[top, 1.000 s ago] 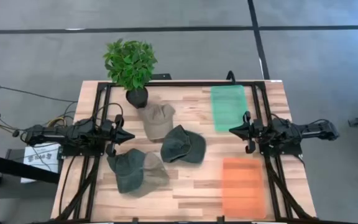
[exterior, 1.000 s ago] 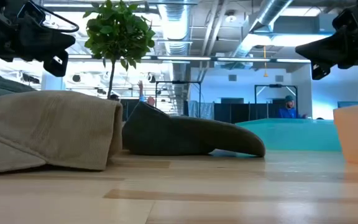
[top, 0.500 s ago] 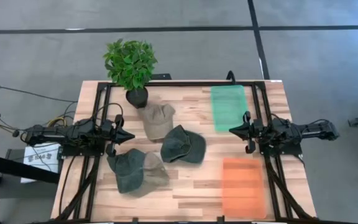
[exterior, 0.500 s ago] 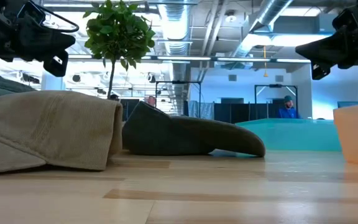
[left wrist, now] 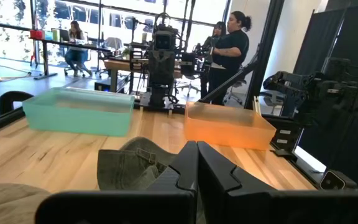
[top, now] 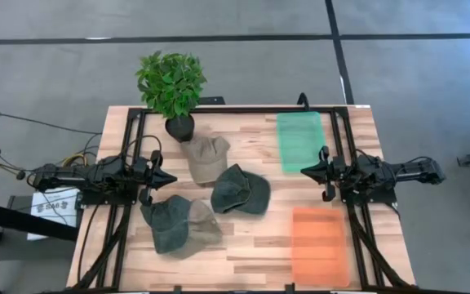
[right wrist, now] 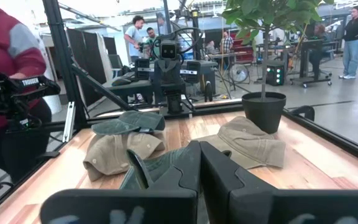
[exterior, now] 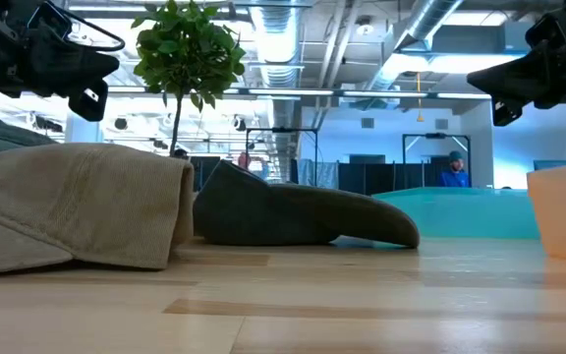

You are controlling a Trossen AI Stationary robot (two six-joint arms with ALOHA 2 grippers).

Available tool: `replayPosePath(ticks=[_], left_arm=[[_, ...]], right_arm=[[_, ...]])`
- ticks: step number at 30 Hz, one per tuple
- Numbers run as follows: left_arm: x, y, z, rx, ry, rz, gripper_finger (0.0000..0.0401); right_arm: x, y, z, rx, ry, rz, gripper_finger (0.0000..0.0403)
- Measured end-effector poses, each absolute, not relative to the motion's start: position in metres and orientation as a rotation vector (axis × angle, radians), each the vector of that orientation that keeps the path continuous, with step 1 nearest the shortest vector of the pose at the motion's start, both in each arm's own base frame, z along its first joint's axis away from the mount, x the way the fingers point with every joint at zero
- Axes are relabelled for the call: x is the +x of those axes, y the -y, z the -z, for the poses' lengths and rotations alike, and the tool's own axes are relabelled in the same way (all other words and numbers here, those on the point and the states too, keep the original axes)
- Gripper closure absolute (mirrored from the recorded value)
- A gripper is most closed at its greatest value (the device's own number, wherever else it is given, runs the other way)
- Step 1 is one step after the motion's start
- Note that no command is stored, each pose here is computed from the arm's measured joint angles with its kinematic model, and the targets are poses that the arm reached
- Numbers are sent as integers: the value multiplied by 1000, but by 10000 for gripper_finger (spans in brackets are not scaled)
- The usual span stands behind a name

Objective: Pick & Place hat

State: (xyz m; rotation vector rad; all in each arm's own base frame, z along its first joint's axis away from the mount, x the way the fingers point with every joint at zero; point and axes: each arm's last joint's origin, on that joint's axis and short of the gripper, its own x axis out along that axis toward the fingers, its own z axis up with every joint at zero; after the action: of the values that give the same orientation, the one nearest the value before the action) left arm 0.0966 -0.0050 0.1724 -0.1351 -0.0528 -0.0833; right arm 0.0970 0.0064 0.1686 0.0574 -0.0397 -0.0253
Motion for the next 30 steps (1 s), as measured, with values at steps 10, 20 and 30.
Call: replayPosePath(ticks=[10, 20, 30], left_arm=[[97, 5, -172, -135, 53, 83, 401], [97, 4, -174, -137, 72, 36, 401], [97, 4, -174, -137, 73, 50, 401]], right_arm=[[97, -6, -168, 57, 39, 25, 403], [97, -6, -169, 57, 40, 25, 403], [97, -6, -168, 57, 40, 25, 403]])
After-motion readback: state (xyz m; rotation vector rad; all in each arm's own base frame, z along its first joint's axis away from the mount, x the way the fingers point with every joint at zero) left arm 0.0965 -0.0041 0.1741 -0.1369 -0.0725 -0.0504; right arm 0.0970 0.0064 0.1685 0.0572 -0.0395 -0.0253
